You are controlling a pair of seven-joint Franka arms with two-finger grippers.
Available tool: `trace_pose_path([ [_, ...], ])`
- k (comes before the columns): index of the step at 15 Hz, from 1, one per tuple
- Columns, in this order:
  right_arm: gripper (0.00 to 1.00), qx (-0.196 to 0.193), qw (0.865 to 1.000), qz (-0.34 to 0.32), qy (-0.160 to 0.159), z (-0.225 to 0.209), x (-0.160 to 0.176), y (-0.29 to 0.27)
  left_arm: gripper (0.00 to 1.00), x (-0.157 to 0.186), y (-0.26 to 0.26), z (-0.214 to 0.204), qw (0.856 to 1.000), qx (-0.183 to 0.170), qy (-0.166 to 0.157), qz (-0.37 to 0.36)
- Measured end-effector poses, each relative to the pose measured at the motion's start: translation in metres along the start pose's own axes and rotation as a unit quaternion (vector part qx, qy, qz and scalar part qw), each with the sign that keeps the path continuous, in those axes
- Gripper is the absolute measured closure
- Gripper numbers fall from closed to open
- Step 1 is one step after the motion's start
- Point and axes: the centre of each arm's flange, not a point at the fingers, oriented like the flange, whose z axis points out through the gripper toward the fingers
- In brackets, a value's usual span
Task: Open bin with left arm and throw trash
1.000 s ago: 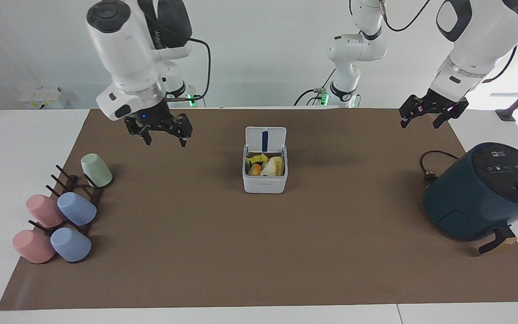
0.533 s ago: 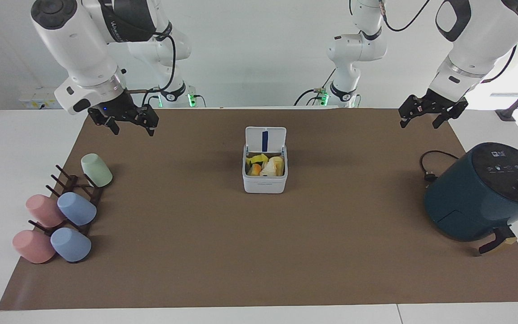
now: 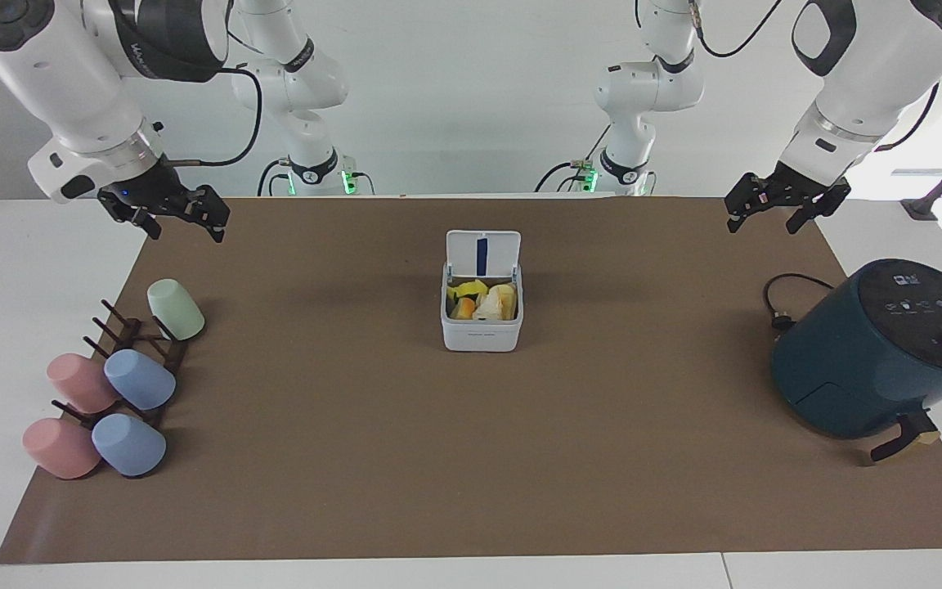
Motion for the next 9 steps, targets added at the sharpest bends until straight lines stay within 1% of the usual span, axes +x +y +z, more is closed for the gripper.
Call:
trace_pose_path([
  [5,0.00,0.001,1.000,0.000,0.000,0.006,0.002,0.013,0.00,0.000,0.000,0.001,1.000,0.000,-0.001,0.000],
  [9,0.00,0.001,1.000,0.000,0.009,0.007,0.004,0.012,0.00,0.000,0.000,0.001,1.000,0.000,0.000,0.000],
])
